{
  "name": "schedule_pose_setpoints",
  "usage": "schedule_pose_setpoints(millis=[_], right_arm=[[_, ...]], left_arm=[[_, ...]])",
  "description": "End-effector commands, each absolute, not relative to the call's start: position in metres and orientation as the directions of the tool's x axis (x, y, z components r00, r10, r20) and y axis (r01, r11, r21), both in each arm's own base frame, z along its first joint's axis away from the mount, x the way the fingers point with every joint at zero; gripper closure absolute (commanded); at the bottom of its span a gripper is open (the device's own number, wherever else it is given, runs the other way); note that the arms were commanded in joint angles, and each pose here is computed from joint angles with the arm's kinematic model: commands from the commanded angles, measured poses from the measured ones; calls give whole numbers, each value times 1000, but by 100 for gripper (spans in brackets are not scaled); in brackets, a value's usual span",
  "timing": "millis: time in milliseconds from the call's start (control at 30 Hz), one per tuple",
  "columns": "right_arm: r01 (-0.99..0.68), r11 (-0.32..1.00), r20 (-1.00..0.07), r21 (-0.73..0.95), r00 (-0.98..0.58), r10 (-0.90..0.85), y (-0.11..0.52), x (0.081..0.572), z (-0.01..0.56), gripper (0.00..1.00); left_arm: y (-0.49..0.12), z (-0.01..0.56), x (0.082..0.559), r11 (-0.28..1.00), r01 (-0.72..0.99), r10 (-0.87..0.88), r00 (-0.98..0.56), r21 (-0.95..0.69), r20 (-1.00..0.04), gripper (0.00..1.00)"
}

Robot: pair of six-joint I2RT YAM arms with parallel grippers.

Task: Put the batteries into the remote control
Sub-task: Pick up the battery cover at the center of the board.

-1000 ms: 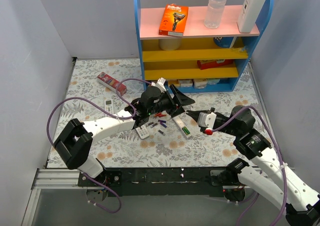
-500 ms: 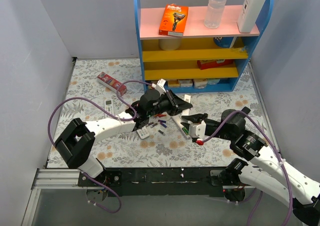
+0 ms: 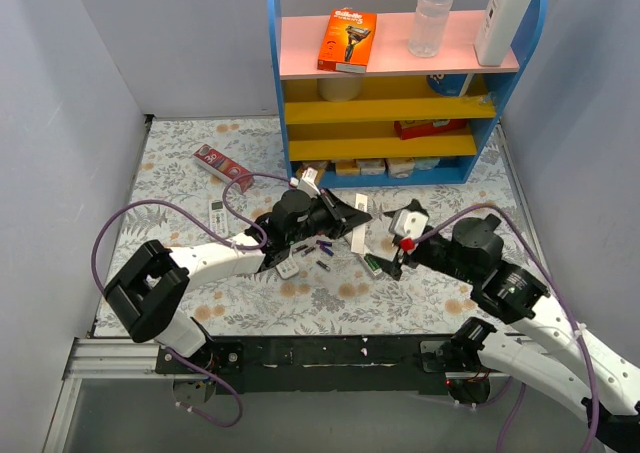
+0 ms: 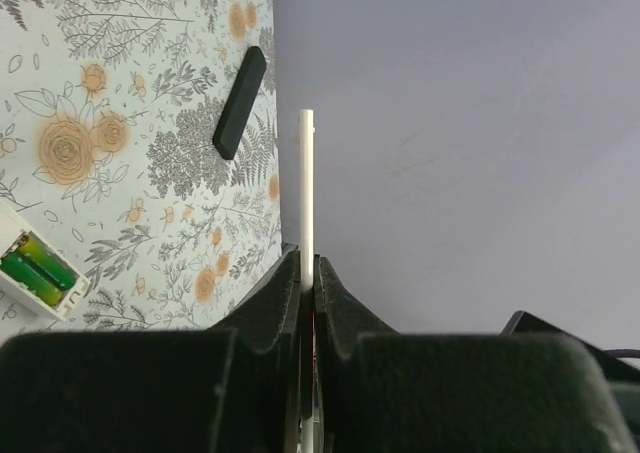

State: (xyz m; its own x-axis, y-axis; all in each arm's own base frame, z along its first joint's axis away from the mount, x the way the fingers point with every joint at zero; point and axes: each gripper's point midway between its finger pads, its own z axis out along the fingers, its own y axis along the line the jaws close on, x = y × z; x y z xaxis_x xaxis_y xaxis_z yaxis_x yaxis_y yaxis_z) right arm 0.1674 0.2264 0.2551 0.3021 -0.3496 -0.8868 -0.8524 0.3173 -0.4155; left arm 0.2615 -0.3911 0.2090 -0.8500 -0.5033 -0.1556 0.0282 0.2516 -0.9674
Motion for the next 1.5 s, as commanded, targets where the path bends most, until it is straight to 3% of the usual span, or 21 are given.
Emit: schedule_pose_setpoints(millis=[0, 100, 267, 333, 533, 700, 1033, 1133, 1333, 1400, 1467], right_arm=[[-788, 605, -980, -114, -11, -199, 206, 180, 299, 2], [-721, 691, -974, 58, -194, -121, 208, 190, 299, 5], [-593, 726, -843, 348, -537, -34, 225, 181, 278, 16], [-548, 725, -788, 418, -615, -10, 236, 180, 272, 19], [-476, 736, -681, 481, -732, -29, 251, 178, 243, 26], [-456, 729, -666, 510, -746, -1, 261, 184, 238, 30], [-426, 754, -648, 500, -761, -1, 272, 198, 212, 33], [-430, 757, -665, 491, -747, 7, 271, 201, 214, 39], [-419, 810, -701, 411, -713, -13, 258, 212, 210, 64], [-420, 814, -700, 400, -714, -24, 256, 212, 207, 74], [-430, 822, -707, 374, -706, -47, 254, 213, 205, 79]], left_arm=[[-379, 253, 269, -77, -308, -595, -749, -948, 291, 100], [-377, 249, 266, -33, -244, -600, -771, -969, 214, 100], [-368, 244, 266, 37, -163, -629, -770, -986, 104, 100], [-364, 243, 269, 78, -118, -649, -760, -990, 39, 100], [-361, 230, 273, 134, -90, -665, -746, -987, -22, 100], [-366, 223, 277, 223, -47, -666, -737, -974, -117, 100], [-375, 227, 276, 264, 12, -645, -741, -964, -186, 100], [-376, 226, 275, 301, 30, -637, -737, -953, -225, 100], [-377, 220, 276, 333, 46, -631, -732, -942, -259, 100], [-379, 219, 275, 342, 63, -616, -738, -937, -275, 94], [-378, 220, 274, 347, 82, -609, -738, -934, -291, 74]])
